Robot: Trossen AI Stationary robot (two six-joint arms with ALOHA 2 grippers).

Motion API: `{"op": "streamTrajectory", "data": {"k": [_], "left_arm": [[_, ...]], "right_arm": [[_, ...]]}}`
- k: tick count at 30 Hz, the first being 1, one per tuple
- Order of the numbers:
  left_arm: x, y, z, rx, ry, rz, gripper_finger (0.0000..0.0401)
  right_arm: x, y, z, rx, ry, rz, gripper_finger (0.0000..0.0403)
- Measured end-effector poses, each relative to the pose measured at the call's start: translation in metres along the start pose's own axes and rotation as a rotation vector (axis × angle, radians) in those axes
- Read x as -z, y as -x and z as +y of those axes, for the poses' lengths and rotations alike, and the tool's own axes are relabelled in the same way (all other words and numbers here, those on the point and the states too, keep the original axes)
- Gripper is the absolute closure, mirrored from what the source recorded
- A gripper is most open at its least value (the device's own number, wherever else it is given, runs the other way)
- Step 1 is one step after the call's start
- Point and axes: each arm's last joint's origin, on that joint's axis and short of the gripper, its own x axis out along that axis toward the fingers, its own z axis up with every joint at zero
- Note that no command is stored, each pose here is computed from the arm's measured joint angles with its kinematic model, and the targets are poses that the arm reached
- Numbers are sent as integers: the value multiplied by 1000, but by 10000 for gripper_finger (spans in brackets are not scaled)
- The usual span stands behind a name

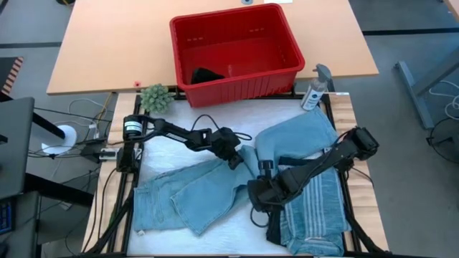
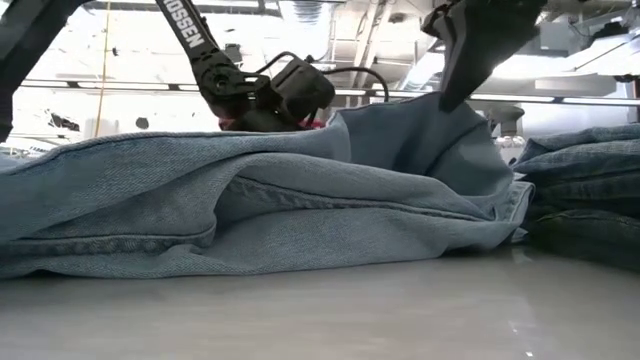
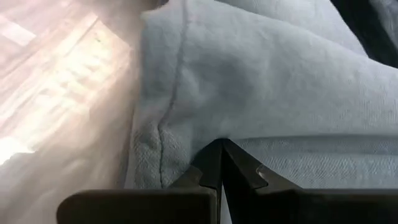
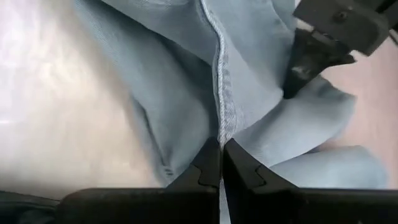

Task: Fold Laundry from Bin
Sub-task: Fold the light blue denim pants

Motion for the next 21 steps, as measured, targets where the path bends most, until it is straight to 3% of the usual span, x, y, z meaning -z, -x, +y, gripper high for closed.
{"op": "streamTrajectory", "data": {"k": [9, 14, 17, 21], "left_arm": [[0, -1, 8, -18, 0, 15, 401], [0, -1, 11, -34, -9, 17, 401], [0, 0, 12, -38, -12, 24, 401], [2, 0, 13, -12, -28, 56, 401]], "right_arm": [[19, 17, 38, -143, -23, 60, 346], [26, 22, 46, -148, -37, 87, 310], [27, 21, 42, -111, -59, 104, 280], [31, 24, 34, 51, -96, 61, 247]]}}
